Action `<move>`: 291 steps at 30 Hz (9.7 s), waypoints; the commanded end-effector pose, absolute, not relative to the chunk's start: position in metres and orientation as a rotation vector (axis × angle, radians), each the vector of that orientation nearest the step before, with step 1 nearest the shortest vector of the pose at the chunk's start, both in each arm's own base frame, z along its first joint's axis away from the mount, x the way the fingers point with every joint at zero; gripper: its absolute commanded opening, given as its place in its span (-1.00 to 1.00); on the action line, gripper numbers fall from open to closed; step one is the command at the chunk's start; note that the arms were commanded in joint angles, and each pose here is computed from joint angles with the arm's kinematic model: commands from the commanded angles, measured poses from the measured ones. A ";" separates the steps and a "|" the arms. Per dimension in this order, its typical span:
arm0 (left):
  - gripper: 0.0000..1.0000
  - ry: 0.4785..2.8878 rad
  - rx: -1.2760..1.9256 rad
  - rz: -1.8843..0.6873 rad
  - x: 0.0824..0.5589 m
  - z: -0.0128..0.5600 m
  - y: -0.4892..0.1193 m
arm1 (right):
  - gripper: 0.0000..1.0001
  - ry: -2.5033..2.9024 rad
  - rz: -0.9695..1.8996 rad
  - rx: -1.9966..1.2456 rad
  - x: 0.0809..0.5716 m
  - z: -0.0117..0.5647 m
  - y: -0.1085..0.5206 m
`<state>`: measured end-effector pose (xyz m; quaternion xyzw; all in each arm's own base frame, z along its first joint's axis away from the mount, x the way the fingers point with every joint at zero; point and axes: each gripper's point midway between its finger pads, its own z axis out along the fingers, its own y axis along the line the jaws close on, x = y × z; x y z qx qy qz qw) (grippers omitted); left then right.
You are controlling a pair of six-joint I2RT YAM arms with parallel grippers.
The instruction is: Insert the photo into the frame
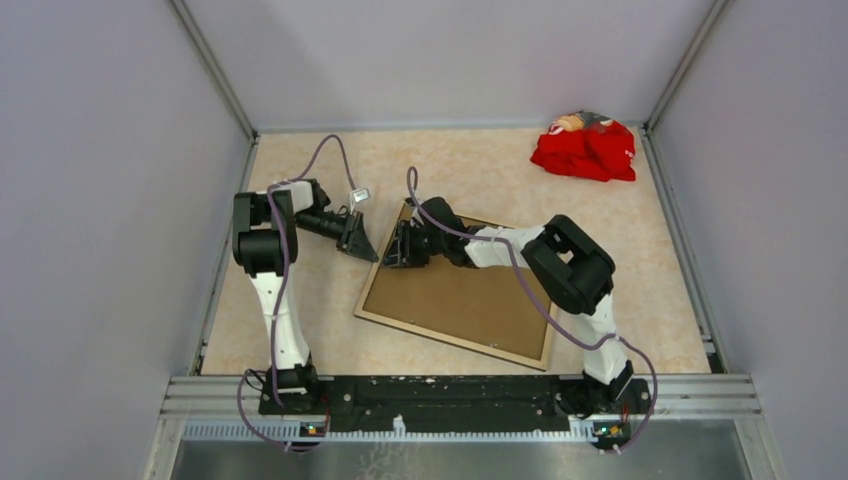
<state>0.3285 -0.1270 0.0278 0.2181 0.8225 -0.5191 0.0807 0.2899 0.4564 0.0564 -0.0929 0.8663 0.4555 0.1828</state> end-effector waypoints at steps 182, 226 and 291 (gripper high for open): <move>-1.00 0.925 1.865 -0.054 0.259 0.209 -0.158 | 0.97 1.861 0.339 -1.339 0.144 0.230 0.299; -1.00 0.946 1.859 -0.061 0.258 0.219 -0.157 | 0.98 1.543 -0.093 -1.464 0.182 0.206 0.287; 0.88 1.276 1.303 -0.417 0.271 0.372 -0.140 | -1.00 2.033 1.349 -0.303 0.351 0.393 0.309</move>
